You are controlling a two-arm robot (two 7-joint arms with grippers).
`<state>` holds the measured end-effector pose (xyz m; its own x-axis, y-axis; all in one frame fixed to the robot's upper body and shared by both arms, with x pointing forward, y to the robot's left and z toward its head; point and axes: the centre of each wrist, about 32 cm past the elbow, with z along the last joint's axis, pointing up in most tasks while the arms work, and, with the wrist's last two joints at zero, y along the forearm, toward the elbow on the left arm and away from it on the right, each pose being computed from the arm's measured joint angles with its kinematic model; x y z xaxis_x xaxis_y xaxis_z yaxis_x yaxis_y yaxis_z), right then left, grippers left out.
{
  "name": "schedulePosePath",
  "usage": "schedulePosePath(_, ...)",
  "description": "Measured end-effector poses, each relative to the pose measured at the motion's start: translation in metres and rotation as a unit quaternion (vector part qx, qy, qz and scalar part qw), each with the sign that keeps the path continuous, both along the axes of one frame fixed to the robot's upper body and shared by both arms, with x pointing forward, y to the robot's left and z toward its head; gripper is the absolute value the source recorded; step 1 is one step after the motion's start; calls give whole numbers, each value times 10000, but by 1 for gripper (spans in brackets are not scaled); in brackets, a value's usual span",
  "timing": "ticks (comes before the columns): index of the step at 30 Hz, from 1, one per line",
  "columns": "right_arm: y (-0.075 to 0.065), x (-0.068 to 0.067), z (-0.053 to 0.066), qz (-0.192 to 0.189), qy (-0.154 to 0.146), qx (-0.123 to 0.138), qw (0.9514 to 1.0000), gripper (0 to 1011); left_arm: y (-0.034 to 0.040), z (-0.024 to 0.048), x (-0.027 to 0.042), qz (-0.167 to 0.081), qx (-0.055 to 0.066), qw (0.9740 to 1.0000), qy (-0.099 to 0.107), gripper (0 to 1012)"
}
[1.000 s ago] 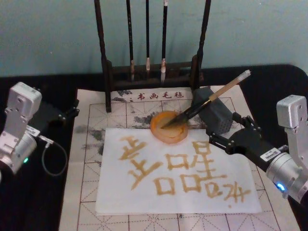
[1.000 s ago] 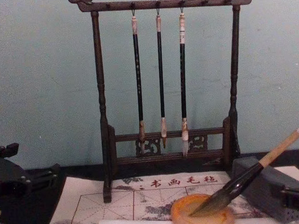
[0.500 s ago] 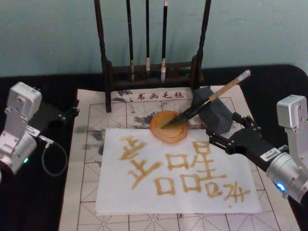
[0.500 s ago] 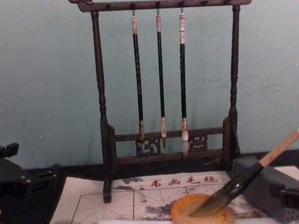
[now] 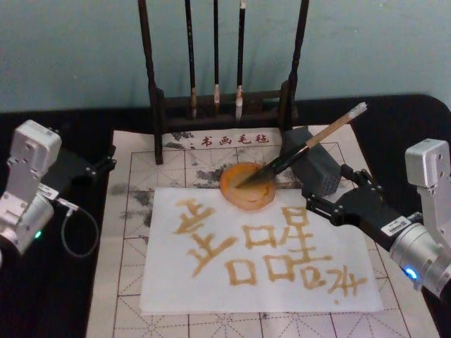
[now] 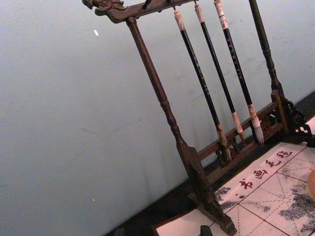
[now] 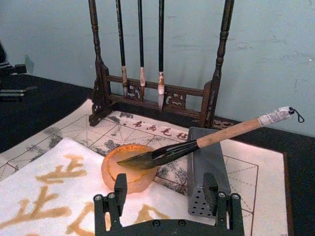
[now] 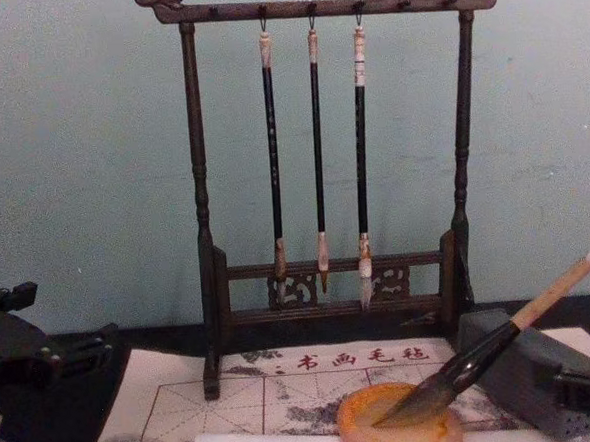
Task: Pick up the brush from the inkstone, write on the paper, then place the brush back to its original position.
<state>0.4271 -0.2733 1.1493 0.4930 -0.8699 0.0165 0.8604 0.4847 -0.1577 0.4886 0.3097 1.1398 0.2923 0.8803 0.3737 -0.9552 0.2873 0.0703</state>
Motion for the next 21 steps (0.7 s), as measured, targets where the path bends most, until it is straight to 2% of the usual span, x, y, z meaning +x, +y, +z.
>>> schedulePosePath(21, 0, 0, 0, 0, 0, 0, 10000, 1000, 0, 0, 0, 0, 0, 10000, 0, 1001)
